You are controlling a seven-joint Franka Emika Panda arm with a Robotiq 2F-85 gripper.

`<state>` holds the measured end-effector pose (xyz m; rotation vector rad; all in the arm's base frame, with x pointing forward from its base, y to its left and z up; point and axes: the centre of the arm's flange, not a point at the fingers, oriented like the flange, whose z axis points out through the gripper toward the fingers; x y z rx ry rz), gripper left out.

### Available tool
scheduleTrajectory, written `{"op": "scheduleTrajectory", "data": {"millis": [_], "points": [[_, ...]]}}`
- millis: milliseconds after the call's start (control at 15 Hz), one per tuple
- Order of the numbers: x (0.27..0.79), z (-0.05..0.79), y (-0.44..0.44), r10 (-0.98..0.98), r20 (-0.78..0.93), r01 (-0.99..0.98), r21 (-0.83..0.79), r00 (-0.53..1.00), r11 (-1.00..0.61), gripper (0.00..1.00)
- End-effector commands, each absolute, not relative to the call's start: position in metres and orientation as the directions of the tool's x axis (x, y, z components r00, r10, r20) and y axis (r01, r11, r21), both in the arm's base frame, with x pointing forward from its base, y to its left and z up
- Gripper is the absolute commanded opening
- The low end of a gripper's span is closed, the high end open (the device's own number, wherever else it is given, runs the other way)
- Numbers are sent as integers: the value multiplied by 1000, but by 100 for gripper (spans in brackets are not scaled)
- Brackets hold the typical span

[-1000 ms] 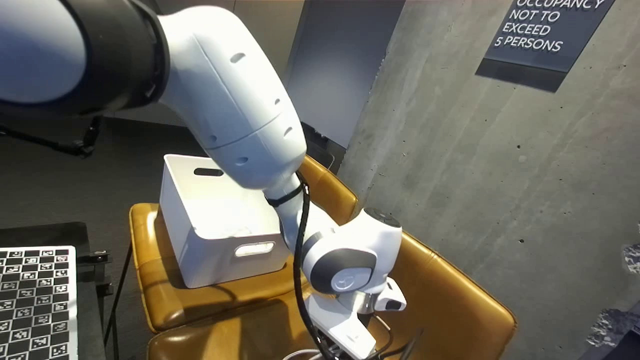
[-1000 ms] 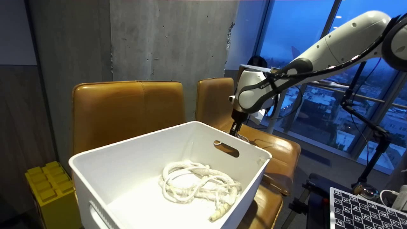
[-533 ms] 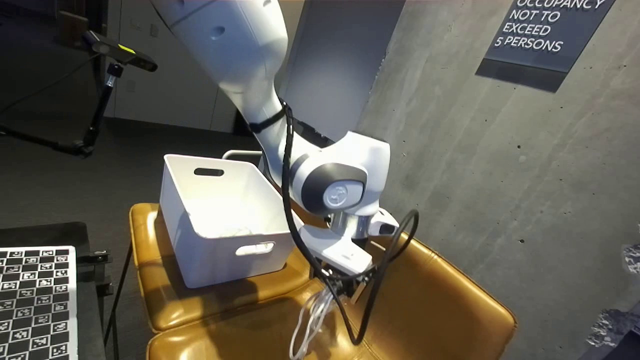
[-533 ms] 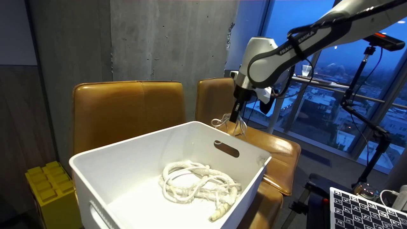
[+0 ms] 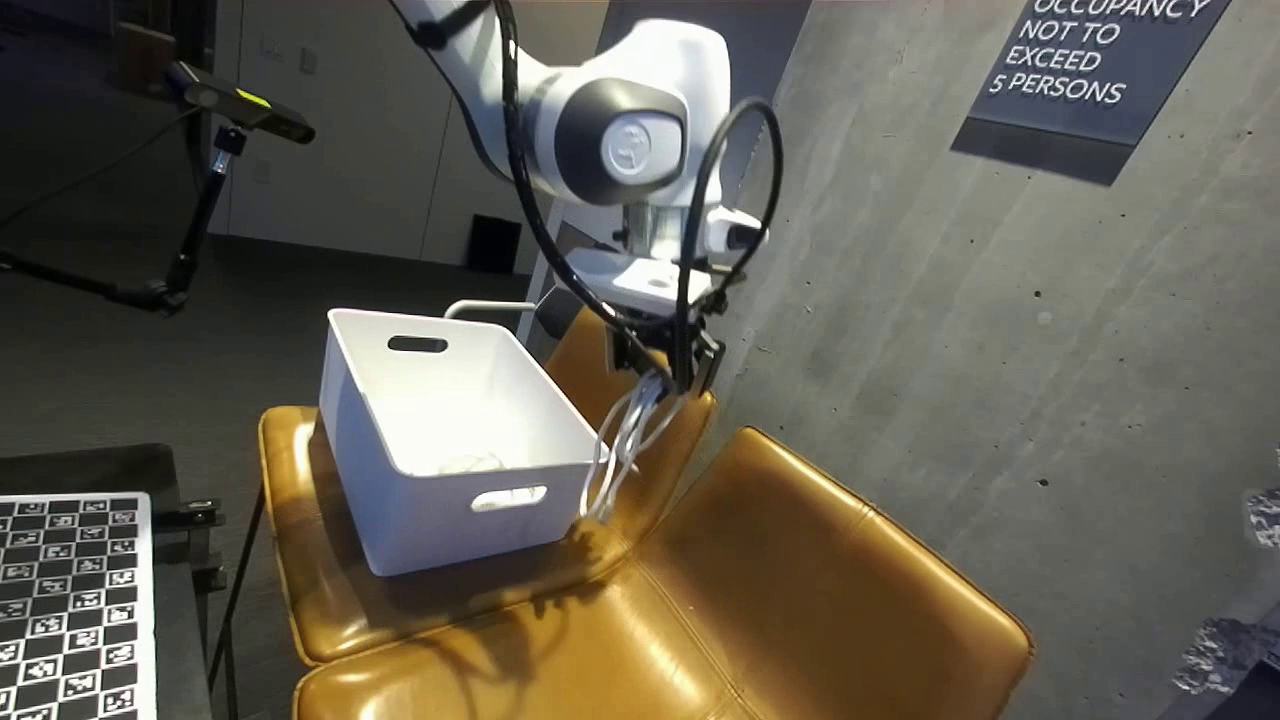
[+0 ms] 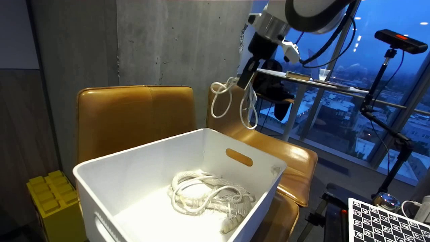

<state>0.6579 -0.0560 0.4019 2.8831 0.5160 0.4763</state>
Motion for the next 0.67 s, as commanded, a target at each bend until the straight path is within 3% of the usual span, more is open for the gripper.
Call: {"op": "scheduleTrajectory", "data": {"millis": [0,600], "points": [[620,464,13,386,327,325,226,862,-918,0],[503,509,184,414,271,409,79,869,-909,0]]}}
